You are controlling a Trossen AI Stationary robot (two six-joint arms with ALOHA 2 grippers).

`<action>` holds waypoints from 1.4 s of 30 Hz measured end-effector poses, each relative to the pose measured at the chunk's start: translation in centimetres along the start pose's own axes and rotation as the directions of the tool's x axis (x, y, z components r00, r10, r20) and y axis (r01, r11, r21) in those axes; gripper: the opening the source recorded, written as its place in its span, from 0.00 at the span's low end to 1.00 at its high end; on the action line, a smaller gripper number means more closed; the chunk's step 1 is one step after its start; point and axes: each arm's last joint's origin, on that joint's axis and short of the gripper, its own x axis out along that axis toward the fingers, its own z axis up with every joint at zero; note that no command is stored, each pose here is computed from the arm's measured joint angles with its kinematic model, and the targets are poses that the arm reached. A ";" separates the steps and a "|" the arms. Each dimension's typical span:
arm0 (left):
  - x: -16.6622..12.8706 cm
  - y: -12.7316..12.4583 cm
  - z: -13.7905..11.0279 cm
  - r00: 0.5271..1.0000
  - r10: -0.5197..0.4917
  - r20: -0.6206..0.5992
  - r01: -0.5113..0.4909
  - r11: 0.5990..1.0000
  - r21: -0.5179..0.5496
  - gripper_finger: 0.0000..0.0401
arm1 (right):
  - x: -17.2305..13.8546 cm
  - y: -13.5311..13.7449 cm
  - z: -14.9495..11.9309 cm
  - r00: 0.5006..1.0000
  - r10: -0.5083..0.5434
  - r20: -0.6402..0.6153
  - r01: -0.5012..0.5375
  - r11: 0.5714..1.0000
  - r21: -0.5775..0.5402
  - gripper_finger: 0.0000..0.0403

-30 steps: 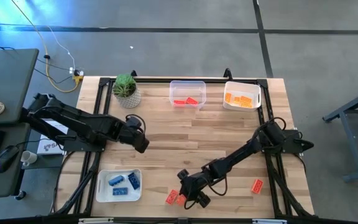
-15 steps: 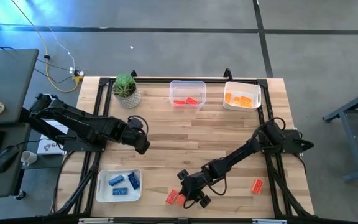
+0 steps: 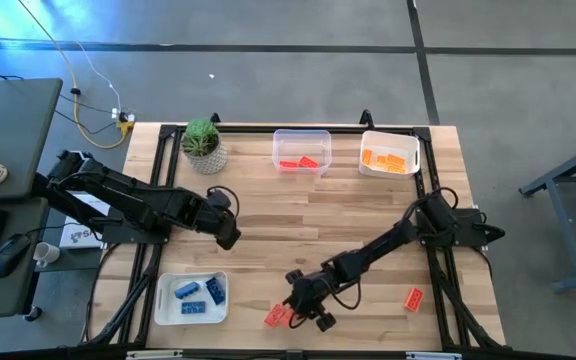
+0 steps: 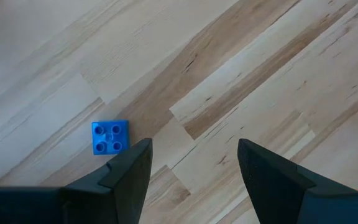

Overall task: Sort & place blocks by color
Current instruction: Put the orange game piece into the transparent bin

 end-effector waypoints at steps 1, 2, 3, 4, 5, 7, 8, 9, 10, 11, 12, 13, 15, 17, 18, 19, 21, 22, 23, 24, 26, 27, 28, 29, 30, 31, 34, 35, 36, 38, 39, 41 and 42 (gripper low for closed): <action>0.0 0.0 0.0 1.000 0.000 -0.001 0.000 1.000 0.005 0.56 | 0.0 -0.1 0.0 1.000 0.001 0.000 -0.001 1.000 0.010 0.27; 0.0 0.0 0.0 1.000 -0.001 -0.001 0.001 1.000 0.010 0.56 | -0.1 -0.2 0.0 1.000 0.002 -0.002 -0.002 1.000 0.019 0.27; 0.0 0.0 0.0 1.000 0.000 -0.001 0.001 1.000 0.013 0.56 | -0.1 -0.4 0.0 1.000 0.001 -0.004 -0.001 1.000 0.028 0.27; 0.0 0.0 0.0 1.000 -0.001 -0.002 0.001 1.000 0.015 0.56 | -0.2 -0.5 -0.1 1.000 0.000 -0.008 0.000 0.999 0.041 0.27; 0.0 0.0 0.0 1.000 -0.001 -0.003 0.001 1.000 0.019 0.56 | -0.2 -0.7 -0.1 1.000 -0.002 -0.013 0.003 0.998 0.056 0.27; 0.0 0.0 0.0 1.000 -0.001 -0.004 0.001 1.000 0.023 0.56 | -0.6 -0.9 -0.1 0.999 -0.007 -0.031 0.009 0.996 0.089 0.27; 0.0 0.0 0.0 1.000 -0.001 -0.004 0.002 1.000 0.023 0.56 | -0.8 -1.0 -0.1 0.999 -0.008 -0.039 0.012 0.995 0.104 0.27; 0.0 0.0 0.0 1.000 -0.002 -0.003 0.002 1.000 0.023 0.56 | -1.1 -1.0 -0.1 0.999 -0.015 -0.053 0.021 0.993 0.116 0.27; 0.0 0.0 0.0 1.000 -0.002 -0.003 0.002 1.000 0.023 0.56 | -1.4 -1.0 -0.2 0.997 -0.023 -0.069 0.032 0.992 0.124 0.27; 0.0 0.0 0.0 1.000 -0.001 0.000 0.001 1.000 0.023 0.56 | -1.6 -1.0 -0.1 0.996 -0.040 -0.081 0.051 0.990 0.128 0.27; 0.0 0.0 0.0 1.000 0.000 0.004 0.000 1.000 0.022 0.56 | -1.9 -1.0 -0.1 0.993 -0.066 -0.096 0.078 0.989 0.128 0.27; 0.0 0.0 0.1 1.000 0.001 0.010 -0.001 1.000 0.018 0.56 | -2.2 -1.0 -0.1 0.991 -0.085 -0.106 0.099 0.987 0.127 0.27; 0.0 -0.1 0.1 1.000 0.000 0.030 -0.001 1.000 0.011 0.56 | -2.8 -1.0 -0.1 0.983 -0.127 -0.131 0.144 0.981 0.129 0.27; 0.0 -0.1 0.2 0.999 0.001 0.048 -0.002 1.000 0.016 0.56 | -3.3 -1.2 0.0 0.975 -0.168 -0.148 0.190 0.970 0.149 0.27; 0.0 -0.1 0.3 0.998 0.001 0.058 -0.002 1.000 0.026 0.56 | -3.6 -1.4 0.0 0.970 -0.185 -0.157 0.211 0.963 0.166 0.27; 0.0 -0.2 0.3 0.998 -0.001 0.070 -0.002 0.999 0.038 0.56 | -3.8 -1.5 -0.1 0.964 -0.205 -0.167 0.234 0.956 0.178 0.27; 0.0 -0.3 0.4 0.996 -0.006 0.090 0.000 0.998 0.066 0.56 | -4.2 -1.9 -0.1 0.950 -0.251 -0.184 0.287 0.935 0.210 0.27; 0.0 -0.3 0.5 0.995 -0.009 0.098 0.001 0.997 0.082 0.56 | -4.5 -2.1 -0.1 0.942 -0.276 -0.191 0.315 0.922 0.225 0.27; 0.0 -0.4 0.5 0.995 -0.008 0.104 -0.003 0.995 0.104 0.56 | -4.7 -2.4 0.0 0.934 -0.300 -0.193 0.341 0.908 0.243 0.27; 0.0 -0.4 0.5 0.993 -0.007 0.114 -0.008 0.992 0.126 0.56 | -5.0 -2.6 0.0 0.927 -0.323 -0.191 0.365 0.894 0.259 0.27; 0.0 -0.4 0.6 0.991 0.000 0.134 -0.023 0.985 0.171 0.56 | -5.4 -3.2 0.0 0.904 -0.375 -0.206 0.423 0.855 0.301 0.27; 0.0 -0.4 0.7 0.989 0.007 0.149 -0.035 0.981 0.191 0.56 | -5.6 -3.5 0.0 0.893 -0.399 -0.207 0.447 0.832 0.327 0.27; 0.0 -0.3 0.7 0.986 0.013 0.164 -0.047 0.977 0.208 0.56 | -5.9 -3.9 -0.1 0.881 -0.421 -0.218 0.473 0.806 0.355 0.27; -0.1 -0.3 0.8 0.983 0.021 0.181 -0.061 0.973 0.223 0.56 | -6.1 -4.4 -0.1 0.869 -0.442 -0.224 0.496 0.778 0.386 0.27; -0.1 -0.3 0.8 0.980 0.029 0.198 -0.076 0.968 0.238 0.56 | -6.4 -4.8 -0.1 0.856 -0.466 -0.224 0.517 0.748 0.417 0.27; -0.1 -0.3 0.8 0.977 0.036 0.212 -0.090 0.964 0.251 0.56 | -6.8 -5.3 -0.1 0.839 -0.493 -0.231 0.542 0.713 0.445 0.27; -0.1 -0.2 0.9 0.970 0.050 0.237 -0.122 0.947 0.298 0.56 | -8.1 -6.8 0.0 0.779 -0.581 -0.235 0.607 0.606 0.514 0.27; -0.1 -0.2 0.9 0.969 0.052 0.242 -0.129 0.940 0.315 0.56 | -8.5 -7.3 0.0 0.758 -0.609 -0.233 0.624 0.573 0.532 0.27; -0.1 -0.2 1.0 0.968 0.053 0.246 -0.135 0.934 0.331 0.56 | -9.0 -7.9 0.0 0.736 -0.634 -0.236 0.639 0.538 0.550 0.27; -0.1 -0.2 1.0 0.965 0.058 0.255 -0.151 0.921 0.360 0.56 | -9.9 -9.1 0.1 0.697 -0.677 -0.236 0.662 0.482 0.573 0.27; -0.1 -0.2 1.0 0.963 0.062 0.262 -0.161 0.913 0.374 0.56 | -10.5 -9.7 0.0 0.676 -0.697 -0.241 0.673 0.451 0.586 0.27; -0.1 -0.2 1.0 0.958 0.070 0.277 -0.181 0.899 0.398 0.56 | -11.4 -11.0 -0.2 0.635 -0.731 -0.249 0.692 0.395 0.604 0.27; -0.1 -0.2 1.1 0.955 0.075 0.286 -0.193 0.891 0.411 0.56 | -11.9 -11.7 -0.3 0.616 -0.744 -0.257 0.700 0.369 0.611 0.27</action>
